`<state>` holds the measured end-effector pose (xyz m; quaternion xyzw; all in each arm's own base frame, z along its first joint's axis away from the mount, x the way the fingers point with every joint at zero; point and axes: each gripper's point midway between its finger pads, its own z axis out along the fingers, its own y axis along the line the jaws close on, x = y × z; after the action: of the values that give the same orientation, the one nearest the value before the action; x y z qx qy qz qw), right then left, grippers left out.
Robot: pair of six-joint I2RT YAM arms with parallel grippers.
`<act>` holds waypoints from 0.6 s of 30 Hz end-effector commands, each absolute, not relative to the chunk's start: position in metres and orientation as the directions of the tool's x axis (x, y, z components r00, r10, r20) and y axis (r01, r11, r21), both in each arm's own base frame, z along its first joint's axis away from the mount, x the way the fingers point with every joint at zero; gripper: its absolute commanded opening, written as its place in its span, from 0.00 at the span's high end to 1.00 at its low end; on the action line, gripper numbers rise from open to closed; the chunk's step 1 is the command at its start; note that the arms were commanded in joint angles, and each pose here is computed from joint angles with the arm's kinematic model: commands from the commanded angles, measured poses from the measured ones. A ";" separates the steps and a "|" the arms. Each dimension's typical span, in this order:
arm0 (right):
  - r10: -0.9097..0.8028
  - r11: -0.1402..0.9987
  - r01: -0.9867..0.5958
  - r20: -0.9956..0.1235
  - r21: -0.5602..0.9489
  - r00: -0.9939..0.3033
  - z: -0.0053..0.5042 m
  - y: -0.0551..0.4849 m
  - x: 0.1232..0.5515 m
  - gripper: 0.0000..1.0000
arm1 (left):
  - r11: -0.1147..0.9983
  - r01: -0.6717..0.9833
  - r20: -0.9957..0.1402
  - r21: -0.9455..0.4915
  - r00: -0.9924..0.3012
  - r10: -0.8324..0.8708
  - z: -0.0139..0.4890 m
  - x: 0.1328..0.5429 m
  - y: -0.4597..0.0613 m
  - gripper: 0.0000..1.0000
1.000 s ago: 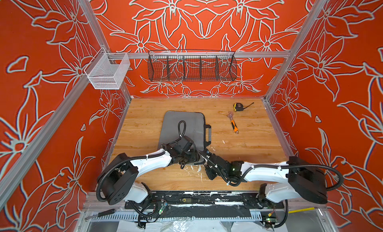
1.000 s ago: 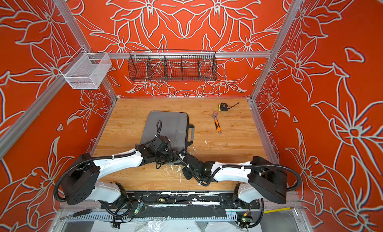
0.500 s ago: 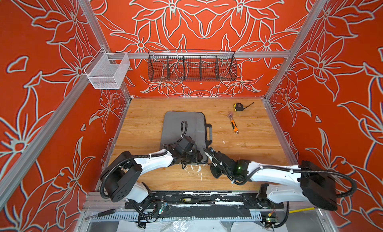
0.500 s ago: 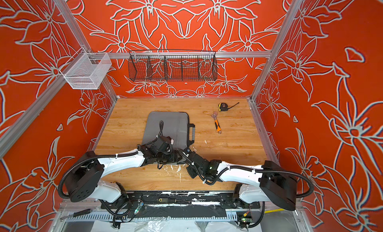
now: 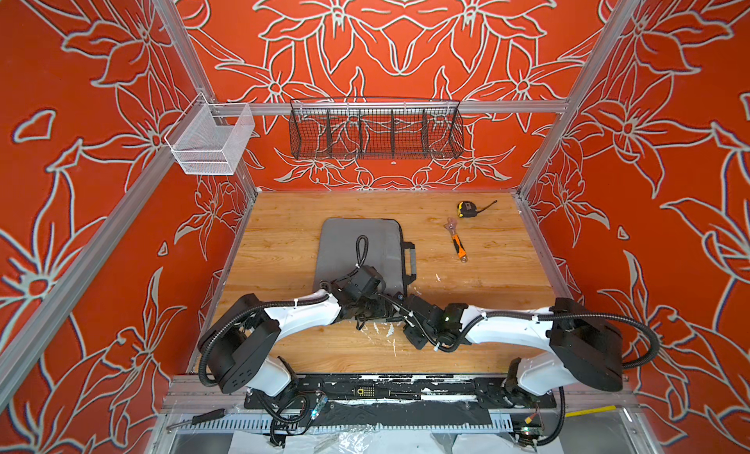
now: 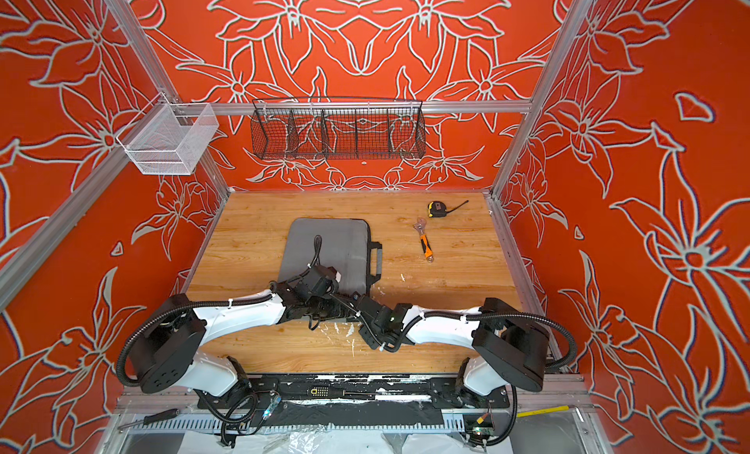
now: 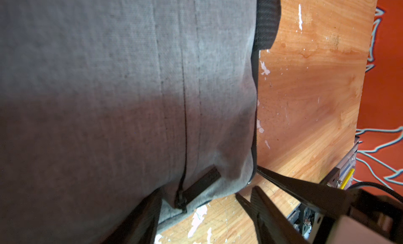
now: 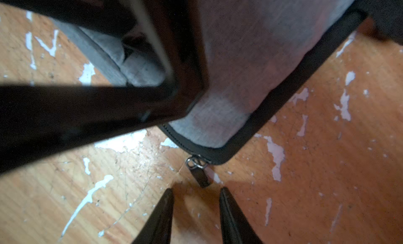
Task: Open the zippered laptop bag and take out the laptop
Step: Unzip the zipper on the zippered laptop bag.
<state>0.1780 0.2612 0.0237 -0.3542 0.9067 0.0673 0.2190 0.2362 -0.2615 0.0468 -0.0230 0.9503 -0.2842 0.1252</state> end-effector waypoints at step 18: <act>-0.577 0.716 -0.695 -0.618 -0.069 -0.534 0.037 0.278 0.193 1.00 | 0.953 -0.080 -0.113 -0.293 -0.987 -0.117 -0.010 0.199 -0.198 0.32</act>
<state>0.1908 0.2727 0.0298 -0.3574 0.8859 0.0814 0.2844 0.2416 -0.2556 0.0473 -0.0294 0.9496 -0.2779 0.1421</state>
